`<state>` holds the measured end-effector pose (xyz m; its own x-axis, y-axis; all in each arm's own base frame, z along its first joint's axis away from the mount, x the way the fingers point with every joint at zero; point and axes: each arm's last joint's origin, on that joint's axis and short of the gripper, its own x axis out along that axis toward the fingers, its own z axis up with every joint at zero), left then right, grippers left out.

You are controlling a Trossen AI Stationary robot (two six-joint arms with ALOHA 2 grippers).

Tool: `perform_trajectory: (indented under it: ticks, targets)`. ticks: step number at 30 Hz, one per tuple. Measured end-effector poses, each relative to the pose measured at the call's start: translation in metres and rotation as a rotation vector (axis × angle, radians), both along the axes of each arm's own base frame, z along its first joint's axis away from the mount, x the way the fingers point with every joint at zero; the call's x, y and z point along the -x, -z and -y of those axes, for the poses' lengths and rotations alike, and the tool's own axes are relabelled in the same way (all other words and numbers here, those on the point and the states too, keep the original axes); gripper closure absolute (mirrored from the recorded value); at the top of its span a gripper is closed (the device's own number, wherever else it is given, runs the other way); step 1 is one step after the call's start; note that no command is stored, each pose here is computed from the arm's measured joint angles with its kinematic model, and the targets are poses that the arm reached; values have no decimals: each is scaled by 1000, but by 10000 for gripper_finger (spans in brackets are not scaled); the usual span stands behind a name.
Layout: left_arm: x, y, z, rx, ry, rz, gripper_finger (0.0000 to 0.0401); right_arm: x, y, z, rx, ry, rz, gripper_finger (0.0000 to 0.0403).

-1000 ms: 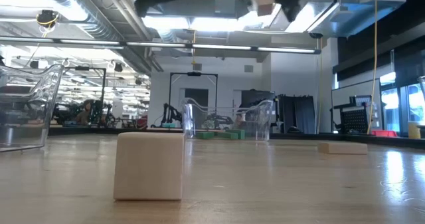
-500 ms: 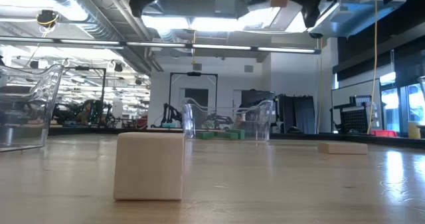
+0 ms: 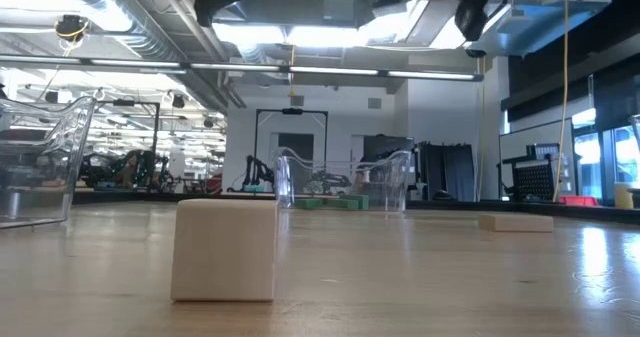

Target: Sort & place blocks by color

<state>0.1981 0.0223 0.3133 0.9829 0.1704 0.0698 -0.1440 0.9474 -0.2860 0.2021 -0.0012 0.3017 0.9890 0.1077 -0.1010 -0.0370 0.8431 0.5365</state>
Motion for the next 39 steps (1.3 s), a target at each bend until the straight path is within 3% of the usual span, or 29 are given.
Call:
perform_trajectory:
  ticks: [7,11,15,22,34,39]
  targets:
    - [0,0,0,0,-1,-1,163,14,-7,-43,-218,-325,-334,271]
    - [0,0,0,0,-1,-2,163,32,3,-78,-347,-417,-572,271]
    - [0,0,-1,1,-21,-2,163,51,27,-108,-410,-375,-814,271]
    - [0,0,-1,2,-27,-2,163,67,77,-135,-365,-157,-1152,271]
    - [0,0,-1,-3,-21,-3,163,55,124,-146,-236,18,-1344,271]
    - [0,0,-1,-2,-19,-2,163,55,125,-146,-229,13,-1354,214]
